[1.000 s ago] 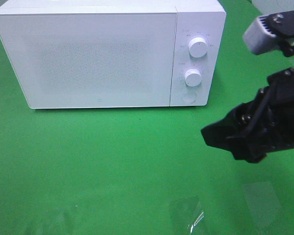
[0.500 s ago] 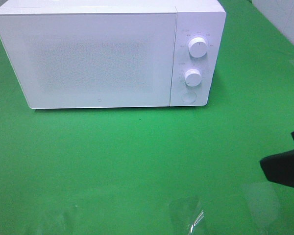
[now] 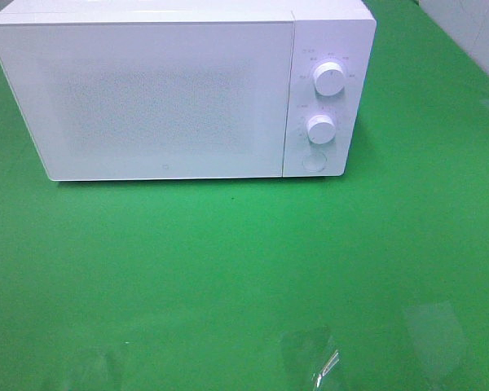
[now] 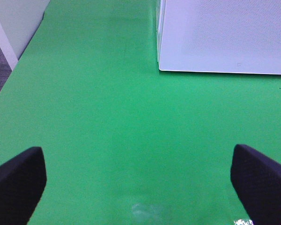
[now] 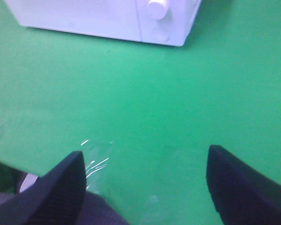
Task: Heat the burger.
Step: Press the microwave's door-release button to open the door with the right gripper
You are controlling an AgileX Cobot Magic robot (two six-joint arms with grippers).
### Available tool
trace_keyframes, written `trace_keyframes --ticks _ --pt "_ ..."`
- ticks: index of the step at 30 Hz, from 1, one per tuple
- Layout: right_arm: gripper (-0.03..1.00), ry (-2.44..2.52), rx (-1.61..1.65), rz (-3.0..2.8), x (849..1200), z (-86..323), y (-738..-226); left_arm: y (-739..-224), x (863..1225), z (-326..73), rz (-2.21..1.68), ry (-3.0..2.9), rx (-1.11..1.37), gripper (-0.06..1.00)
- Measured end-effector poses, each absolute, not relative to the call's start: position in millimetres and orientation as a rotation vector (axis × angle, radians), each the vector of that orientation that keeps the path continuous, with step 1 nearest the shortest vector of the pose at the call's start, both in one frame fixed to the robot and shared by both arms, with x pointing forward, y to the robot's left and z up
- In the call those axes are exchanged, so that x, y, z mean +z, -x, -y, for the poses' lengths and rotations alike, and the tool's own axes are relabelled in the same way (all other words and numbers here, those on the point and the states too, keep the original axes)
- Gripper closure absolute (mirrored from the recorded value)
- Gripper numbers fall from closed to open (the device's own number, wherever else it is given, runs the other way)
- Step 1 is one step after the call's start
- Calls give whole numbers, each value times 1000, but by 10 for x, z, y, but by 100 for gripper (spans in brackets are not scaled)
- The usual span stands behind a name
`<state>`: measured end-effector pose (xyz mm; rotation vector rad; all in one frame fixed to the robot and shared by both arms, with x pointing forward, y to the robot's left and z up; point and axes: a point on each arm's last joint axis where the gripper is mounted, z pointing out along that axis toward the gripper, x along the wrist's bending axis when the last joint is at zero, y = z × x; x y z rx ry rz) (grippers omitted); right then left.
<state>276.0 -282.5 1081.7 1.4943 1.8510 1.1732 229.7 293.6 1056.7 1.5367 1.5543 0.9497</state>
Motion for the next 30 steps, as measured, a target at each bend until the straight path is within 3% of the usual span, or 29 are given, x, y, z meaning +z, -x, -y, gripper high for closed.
trace_keyframes --ticks 9,18,30 --pt "18 -1452 1139 -1568 10822 2999 -2433 -2297 10567 -2936 -1554 -1537 950 -5" --pt "21 -1499 1089 -1515 10583 3009 -2377 -2297 10567 -2936 -1554 -1537 950 -5" --pt "21 -1503 1084 -1510 10579 3009 -2380 -2297 10567 -2936 -1554 -1537 950 -5"
